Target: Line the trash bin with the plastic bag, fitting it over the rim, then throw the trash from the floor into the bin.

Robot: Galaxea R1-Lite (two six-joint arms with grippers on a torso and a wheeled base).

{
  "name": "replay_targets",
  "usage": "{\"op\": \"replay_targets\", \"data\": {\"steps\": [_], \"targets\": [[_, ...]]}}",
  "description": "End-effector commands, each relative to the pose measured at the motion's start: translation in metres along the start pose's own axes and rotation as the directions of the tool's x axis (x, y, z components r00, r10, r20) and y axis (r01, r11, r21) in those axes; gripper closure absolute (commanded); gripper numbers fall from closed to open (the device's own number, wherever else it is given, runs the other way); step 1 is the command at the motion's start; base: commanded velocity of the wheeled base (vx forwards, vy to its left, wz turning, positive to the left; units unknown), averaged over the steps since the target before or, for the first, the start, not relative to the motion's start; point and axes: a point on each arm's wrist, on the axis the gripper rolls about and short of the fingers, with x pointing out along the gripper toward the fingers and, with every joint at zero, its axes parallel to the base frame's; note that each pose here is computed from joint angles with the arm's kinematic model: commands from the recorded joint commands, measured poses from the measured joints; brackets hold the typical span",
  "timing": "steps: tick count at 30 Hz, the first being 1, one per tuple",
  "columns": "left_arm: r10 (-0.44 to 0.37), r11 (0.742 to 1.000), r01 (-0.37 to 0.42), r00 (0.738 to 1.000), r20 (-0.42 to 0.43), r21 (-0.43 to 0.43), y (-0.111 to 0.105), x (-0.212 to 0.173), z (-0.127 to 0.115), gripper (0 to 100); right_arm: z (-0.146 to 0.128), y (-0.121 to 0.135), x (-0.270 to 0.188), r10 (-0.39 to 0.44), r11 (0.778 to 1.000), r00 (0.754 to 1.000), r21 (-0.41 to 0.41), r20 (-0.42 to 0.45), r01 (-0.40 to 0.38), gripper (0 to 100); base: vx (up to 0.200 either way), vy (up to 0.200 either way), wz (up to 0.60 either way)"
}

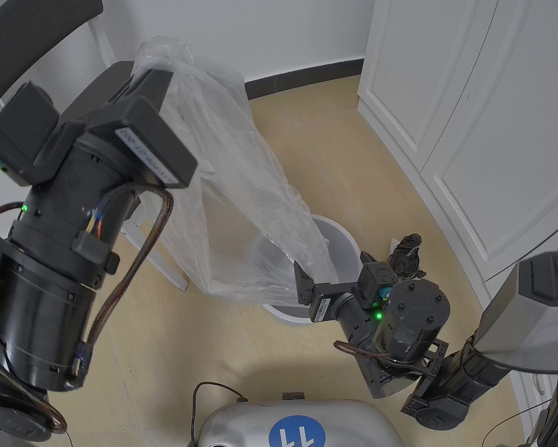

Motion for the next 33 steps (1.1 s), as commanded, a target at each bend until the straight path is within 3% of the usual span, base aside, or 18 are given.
{"op": "replay_targets", "data": {"steps": [1,11,21,33], "targets": [[0.006,1.0,-0.006,1.0,0.004,0.001,0.001,0.001,0.001,100,-0.005,-0.017,0.008,-0.061,0.996,0.998,-0.057,-0.002,0.061,0,0.0,0.0,0.0],[0.015,1.0,-0.015,1.0,0.017,-0.001,0.004,0.001,0.005,100,-0.01,-0.029,0.012,-0.096,0.991,0.995,-0.093,-0.019,0.094,0,0.0,0.0,0.0],[0.018,1.0,-0.018,1.0,0.025,-0.005,0.005,0.001,0.008,100,-0.033,-0.038,0.027,-0.124,0.986,0.991,-0.117,-0.054,0.117,0,0.0,0.0,0.0],[0.016,1.0,-0.016,1.0,0.021,-0.004,0.005,0.001,0.007,100,-0.021,-0.038,0.028,-0.124,0.988,0.992,-0.094,-0.024,0.121,0,0.0,0.0,0.0]]}}
